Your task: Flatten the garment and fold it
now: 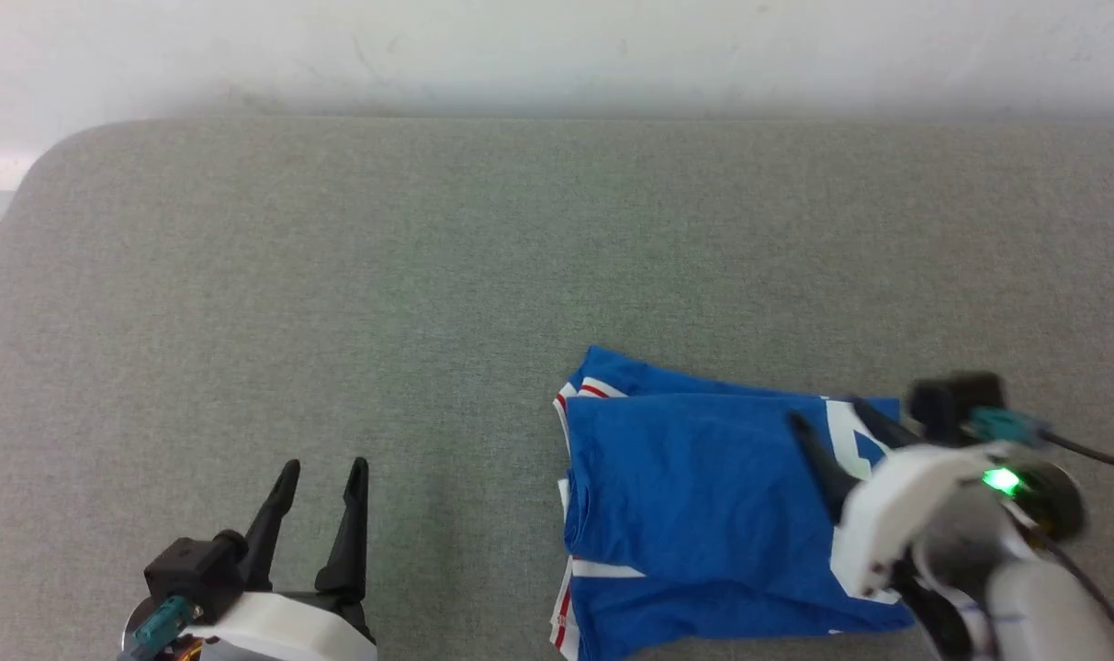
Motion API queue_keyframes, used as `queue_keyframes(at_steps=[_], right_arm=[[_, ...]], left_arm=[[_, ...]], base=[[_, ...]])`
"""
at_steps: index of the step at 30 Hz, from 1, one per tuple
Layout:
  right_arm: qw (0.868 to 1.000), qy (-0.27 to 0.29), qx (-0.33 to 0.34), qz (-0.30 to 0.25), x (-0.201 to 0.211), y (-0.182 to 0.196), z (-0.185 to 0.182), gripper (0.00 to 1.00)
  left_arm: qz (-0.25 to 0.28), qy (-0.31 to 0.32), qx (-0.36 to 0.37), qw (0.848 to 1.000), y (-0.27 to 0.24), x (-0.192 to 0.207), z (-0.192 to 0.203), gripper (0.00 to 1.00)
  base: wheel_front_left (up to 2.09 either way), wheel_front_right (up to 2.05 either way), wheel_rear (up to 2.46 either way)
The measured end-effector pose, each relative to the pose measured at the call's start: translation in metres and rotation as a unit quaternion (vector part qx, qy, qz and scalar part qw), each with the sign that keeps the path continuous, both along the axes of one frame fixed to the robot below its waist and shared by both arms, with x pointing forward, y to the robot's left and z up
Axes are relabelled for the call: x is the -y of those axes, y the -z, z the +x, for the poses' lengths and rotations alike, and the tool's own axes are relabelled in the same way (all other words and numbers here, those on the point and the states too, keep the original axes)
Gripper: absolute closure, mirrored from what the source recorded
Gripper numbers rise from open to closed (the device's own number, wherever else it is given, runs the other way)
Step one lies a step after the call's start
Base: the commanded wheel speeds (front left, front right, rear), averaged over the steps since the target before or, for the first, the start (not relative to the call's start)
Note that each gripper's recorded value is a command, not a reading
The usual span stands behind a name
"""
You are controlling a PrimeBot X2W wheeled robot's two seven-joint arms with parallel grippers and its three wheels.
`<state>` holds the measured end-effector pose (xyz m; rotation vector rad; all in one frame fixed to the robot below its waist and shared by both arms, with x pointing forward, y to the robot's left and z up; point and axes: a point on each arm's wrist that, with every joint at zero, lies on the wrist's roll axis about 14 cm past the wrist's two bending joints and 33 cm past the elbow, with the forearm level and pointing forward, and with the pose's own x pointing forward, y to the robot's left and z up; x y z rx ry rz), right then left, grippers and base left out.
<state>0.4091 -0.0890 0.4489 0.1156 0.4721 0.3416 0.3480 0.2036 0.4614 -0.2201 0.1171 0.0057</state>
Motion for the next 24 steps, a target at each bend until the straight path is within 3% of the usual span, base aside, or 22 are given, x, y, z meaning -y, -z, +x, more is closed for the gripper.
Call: queue_keyframes(at_steps=[4,8,19,21,22,24], right_arm=[[0.997,0.053,-0.047,-0.037,0.045,0.018,-0.02,0.0],[0.993,0.079,-0.081,-0.041,0.065,0.032,-0.032,0.0],[0.986,0.073,-0.147,-0.006,0.053,0.073,-0.036,0.0],[0.987,0.068,-0.143,0.003,0.047,0.073,-0.031,0.93],[0.988,0.064,-0.142,0.003,0.044,0.073,-0.031,1.0],[0.988,0.059,-0.139,0.007,0.039,0.072,-0.03,1.0]], left_arm=[[0.0,0.004,-0.007,1.0,0.004,0.002,0.003,0.0],[0.0,0.007,-0.013,1.0,0.009,0.003,0.005,0.0],[0.007,0.005,-0.008,1.0,0.003,-0.003,0.006,0.0],[0.008,0.004,-0.006,1.0,0.002,-0.005,0.004,0.0],[0.009,0.004,-0.006,1.0,0.001,-0.005,0.003,0.0],[0.011,0.003,-0.003,1.0,-0.002,-0.007,0.001,0.0]], base=[[0.0,0.0,0.0],[0.0,0.0,0.0],[0.0,0.0,0.0],[0.0,0.0,0.0],[0.0,0.0,0.0],[0.0,0.0,0.0]])
